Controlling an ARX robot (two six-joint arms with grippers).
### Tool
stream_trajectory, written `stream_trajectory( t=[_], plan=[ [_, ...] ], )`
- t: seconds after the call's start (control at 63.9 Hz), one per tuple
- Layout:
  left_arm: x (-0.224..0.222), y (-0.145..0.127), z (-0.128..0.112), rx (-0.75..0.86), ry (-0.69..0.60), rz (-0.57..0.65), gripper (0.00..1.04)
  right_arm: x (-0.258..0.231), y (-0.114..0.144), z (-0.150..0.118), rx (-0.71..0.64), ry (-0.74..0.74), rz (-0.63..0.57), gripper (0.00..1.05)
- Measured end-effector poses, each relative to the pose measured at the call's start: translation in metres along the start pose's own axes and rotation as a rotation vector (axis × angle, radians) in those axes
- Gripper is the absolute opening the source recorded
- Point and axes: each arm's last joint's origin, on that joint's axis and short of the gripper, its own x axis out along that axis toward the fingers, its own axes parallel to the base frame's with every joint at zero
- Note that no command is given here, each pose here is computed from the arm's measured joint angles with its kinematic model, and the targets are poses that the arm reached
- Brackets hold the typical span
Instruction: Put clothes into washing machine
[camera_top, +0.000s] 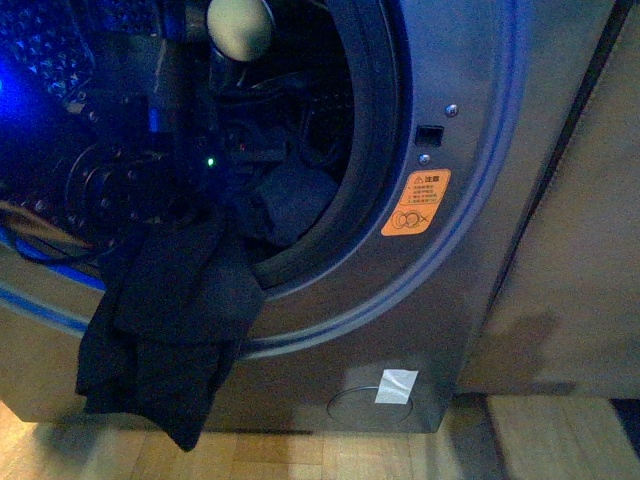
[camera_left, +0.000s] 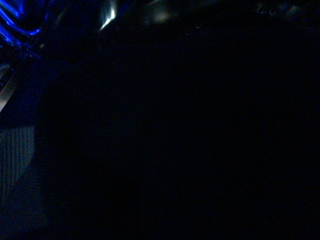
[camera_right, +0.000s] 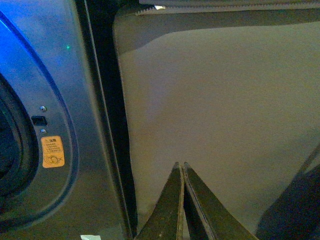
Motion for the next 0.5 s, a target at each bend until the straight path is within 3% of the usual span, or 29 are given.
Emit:
stream_trajectory(
  t=[0.235, 0.5],
  plan=[
    [0.043, 0.002, 0.035, 0.008, -0.075, 0.086, 0.07, -0.005, 0.000, -0.010, 0.000, -0.007, 0.000, 0.02],
    [0.051, 0.003, 0.061, 0.002, -0.123, 0.106, 0.07, -0.009, 0.000, -0.010, 0.000, -0.009, 0.000, 0.02]
  ],
)
